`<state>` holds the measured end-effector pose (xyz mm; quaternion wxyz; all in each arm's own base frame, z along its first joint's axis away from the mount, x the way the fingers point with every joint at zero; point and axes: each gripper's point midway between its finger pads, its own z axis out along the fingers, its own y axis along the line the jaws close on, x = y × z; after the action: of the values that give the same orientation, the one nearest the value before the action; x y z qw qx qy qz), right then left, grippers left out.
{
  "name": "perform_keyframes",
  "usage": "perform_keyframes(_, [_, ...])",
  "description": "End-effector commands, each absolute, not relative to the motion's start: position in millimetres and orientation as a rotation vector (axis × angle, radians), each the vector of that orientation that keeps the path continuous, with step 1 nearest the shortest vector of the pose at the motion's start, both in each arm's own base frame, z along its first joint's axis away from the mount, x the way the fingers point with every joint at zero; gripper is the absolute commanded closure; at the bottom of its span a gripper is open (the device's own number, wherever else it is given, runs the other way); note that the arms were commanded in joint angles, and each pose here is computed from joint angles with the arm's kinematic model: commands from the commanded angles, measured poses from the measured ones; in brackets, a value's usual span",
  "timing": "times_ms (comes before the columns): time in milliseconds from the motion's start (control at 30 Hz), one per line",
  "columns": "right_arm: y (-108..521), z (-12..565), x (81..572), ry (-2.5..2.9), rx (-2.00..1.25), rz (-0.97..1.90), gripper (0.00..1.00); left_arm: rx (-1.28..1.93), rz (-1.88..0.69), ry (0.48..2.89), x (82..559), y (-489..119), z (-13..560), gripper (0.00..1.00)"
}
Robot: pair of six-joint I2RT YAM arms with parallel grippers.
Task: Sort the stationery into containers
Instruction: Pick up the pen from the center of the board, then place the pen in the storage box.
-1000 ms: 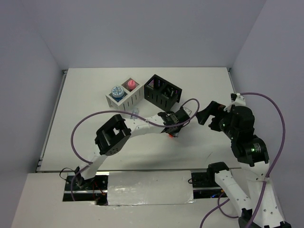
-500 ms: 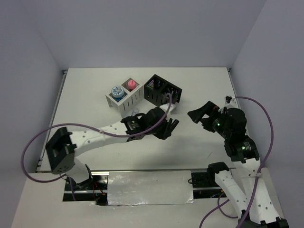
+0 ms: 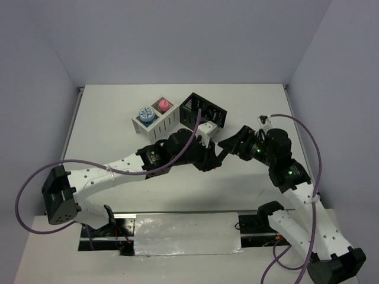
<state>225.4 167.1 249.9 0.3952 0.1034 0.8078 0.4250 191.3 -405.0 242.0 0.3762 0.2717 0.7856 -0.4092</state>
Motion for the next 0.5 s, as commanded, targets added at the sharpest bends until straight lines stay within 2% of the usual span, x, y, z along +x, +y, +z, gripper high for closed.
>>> perform_keyframes(0, [168.9, 253.6, 231.9, 2.016, 0.256, 1.083, 0.39, 0.705, -1.104, 1.923, 193.3, -417.7, 265.5, 1.00])
perform_keyframes(67, [170.0, 252.8, 231.0, 2.027, 0.244, 1.081, 0.55, 0.706, -1.089, 1.923, 195.7, -417.0, 265.1, 1.00])
perform_keyframes(100, [169.8, 252.9, 230.5, 2.031, 0.242, 1.080, 0.72, 0.703, -1.083, 1.926, 197.0, -416.9, 265.6, 1.00])
perform_keyframes(133, [169.0, 253.3, 230.8, 2.030, 0.237, 1.073, 0.80, 0.702, -1.079, 1.942, 199.9, -415.4, 261.8, 1.00])
perform_keyframes(233, [169.2, 250.4, 231.3, 2.047, 0.232, 1.060, 1.00, 0.676, -1.080, 1.963, 206.1, -409.5, 258.1, 0.99])
perform_keyframes(267, [170.0, 248.0, 232.7, 2.057, 0.227, 1.059, 1.00, 0.651, -1.090, 1.957, 211.2, -404.9, 262.2, 0.94])
perform_keyframes(300, [171.8, 249.7, 234.8, 2.048, 0.214, 1.065, 1.00, 0.639, -1.088, 1.962, 213.0, -401.5, 260.5, 0.68])
perform_keyframes(333, [172.8, 249.2, 237.9, 2.047, 0.195, 1.058, 1.00, 0.605, -1.056, 1.979, 221.8, -393.6, 258.2, 0.47])
perform_keyframes(367, [172.1, 251.5, 242.9, 2.031, 0.184, 1.043, 1.00, 0.579, -1.028, 1.998, 226.3, -387.1, 257.5, 0.19])
perform_keyframes(400, [172.1, 265.1, 252.6, 1.975, 0.151, 1.026, 1.00, 0.557, -1.004, 2.003, 231.9, -382.4, 262.2, 0.01])
perform_keyframes(433, [168.8, 261.6, 268.2, 1.971, 0.120, 0.949, 1.00, 0.521, -0.936, 2.060, 239.5, -367.9, 254.3, 0.01])
perform_keyframes(467, [168.8, 285.8, 281.6, 1.899, 0.081, 0.921, 1.00, 0.493, -0.905, 2.073, 244.8, -361.1, 257.8, 0.01])
